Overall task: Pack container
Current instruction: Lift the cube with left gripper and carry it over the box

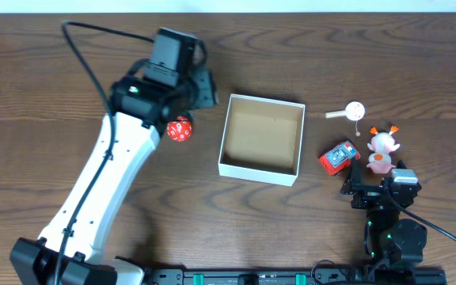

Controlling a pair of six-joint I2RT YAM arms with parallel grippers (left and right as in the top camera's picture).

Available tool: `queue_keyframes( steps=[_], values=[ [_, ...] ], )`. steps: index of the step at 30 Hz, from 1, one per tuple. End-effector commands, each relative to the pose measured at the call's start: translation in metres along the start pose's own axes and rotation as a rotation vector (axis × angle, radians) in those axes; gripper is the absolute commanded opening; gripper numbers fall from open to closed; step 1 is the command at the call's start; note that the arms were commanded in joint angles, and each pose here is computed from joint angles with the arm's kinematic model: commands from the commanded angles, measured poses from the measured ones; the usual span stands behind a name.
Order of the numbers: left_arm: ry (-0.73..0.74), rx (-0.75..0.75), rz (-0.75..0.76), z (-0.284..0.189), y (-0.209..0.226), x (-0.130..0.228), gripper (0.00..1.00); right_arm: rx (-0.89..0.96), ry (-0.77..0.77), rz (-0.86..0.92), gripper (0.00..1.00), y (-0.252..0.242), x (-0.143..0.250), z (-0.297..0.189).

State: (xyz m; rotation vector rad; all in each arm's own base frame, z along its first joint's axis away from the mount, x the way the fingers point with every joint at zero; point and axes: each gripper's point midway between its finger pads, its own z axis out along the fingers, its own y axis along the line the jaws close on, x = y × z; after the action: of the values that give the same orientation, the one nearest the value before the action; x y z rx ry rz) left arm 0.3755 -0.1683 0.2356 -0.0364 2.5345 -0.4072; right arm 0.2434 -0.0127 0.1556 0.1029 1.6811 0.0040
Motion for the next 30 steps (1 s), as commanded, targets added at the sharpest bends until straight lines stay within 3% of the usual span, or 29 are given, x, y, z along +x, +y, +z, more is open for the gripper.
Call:
queue_keyframes(
  steps=[1,7,17,30],
  values=[
    [-0.017,0.041,0.182,-0.001,-0.026,0.001,0.5,0.005,-0.003,-0.011,0.99,-0.001,0.0,0.0],
    [0.016,0.073,0.428,0.02,-0.051,0.017,0.5,0.005,-0.003,-0.011,0.99,-0.001,0.0,0.0],
    [0.167,0.034,0.442,0.08,-0.045,0.048,0.5,0.005,-0.003,-0.01,0.99,-0.001,0.0,0.0],
    [0.273,0.018,0.482,0.117,-0.051,0.082,0.49,0.005,-0.003,-0.011,0.99,-0.002,0.0,0.0]
  ],
)
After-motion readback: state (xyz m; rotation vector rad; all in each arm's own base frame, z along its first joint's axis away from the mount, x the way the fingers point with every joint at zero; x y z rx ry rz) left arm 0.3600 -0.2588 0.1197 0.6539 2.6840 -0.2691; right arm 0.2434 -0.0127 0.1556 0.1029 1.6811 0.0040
